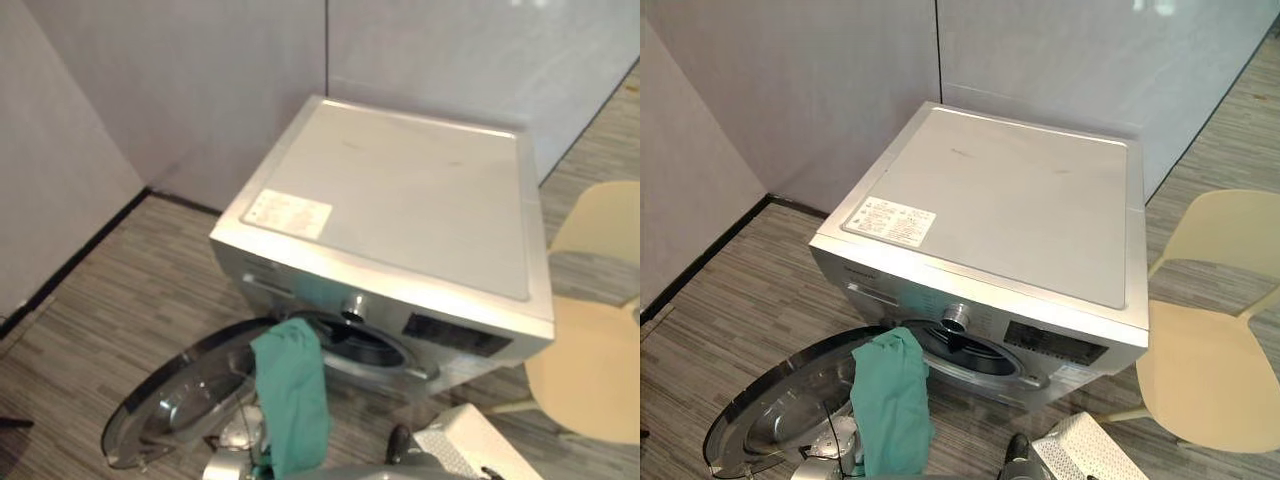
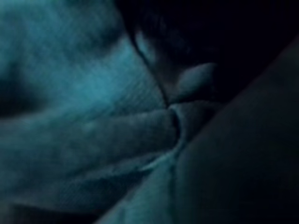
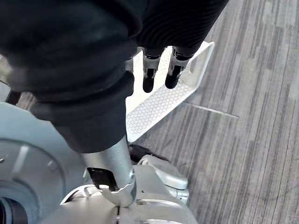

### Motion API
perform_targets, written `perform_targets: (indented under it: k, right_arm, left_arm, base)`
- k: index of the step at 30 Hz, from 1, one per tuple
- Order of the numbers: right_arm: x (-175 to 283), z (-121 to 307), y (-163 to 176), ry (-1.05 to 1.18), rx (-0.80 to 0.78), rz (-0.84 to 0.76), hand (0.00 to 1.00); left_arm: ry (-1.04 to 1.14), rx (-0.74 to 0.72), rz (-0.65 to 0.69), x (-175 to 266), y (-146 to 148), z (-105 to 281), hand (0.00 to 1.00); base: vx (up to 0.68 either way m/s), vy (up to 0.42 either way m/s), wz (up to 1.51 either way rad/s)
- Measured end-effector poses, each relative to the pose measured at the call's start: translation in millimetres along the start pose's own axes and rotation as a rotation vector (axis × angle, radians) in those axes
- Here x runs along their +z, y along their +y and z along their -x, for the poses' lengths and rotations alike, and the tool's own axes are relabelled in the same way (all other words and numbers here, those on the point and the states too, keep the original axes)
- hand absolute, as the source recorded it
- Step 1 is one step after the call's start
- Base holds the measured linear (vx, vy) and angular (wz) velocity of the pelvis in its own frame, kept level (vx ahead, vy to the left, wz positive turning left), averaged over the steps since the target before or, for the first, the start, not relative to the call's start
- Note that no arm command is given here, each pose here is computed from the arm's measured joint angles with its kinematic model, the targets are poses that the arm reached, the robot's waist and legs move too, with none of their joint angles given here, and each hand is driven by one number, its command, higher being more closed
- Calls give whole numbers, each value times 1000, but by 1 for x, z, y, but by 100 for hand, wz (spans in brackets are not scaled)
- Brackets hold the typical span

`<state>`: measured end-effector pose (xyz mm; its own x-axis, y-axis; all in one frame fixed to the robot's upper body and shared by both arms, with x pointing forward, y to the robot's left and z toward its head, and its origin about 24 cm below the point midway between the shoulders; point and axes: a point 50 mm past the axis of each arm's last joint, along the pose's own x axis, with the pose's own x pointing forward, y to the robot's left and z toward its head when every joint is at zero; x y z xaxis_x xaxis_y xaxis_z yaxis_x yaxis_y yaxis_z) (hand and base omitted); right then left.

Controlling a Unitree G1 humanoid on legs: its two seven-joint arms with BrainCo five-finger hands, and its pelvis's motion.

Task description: Pick up the laundry basket with both hands and put the clothes into the washing machine.

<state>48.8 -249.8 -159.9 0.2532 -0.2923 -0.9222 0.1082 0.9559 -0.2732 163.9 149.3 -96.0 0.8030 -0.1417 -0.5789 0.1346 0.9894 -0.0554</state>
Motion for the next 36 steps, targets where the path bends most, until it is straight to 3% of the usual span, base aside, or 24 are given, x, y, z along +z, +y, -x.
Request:
perform_targets:
  k: [27, 36]
  right_arm:
    - [20, 0, 28, -70, 50, -144, 0]
    - [44, 0, 29, -169, 29, -308, 0]
  left_arm:
    - [52, 59, 41, -13, 11, 3, 100]
    - [-28, 106, 175, 1, 6, 4, 100]
  base:
    - [-38, 0, -1]
    - [33, 0, -9]
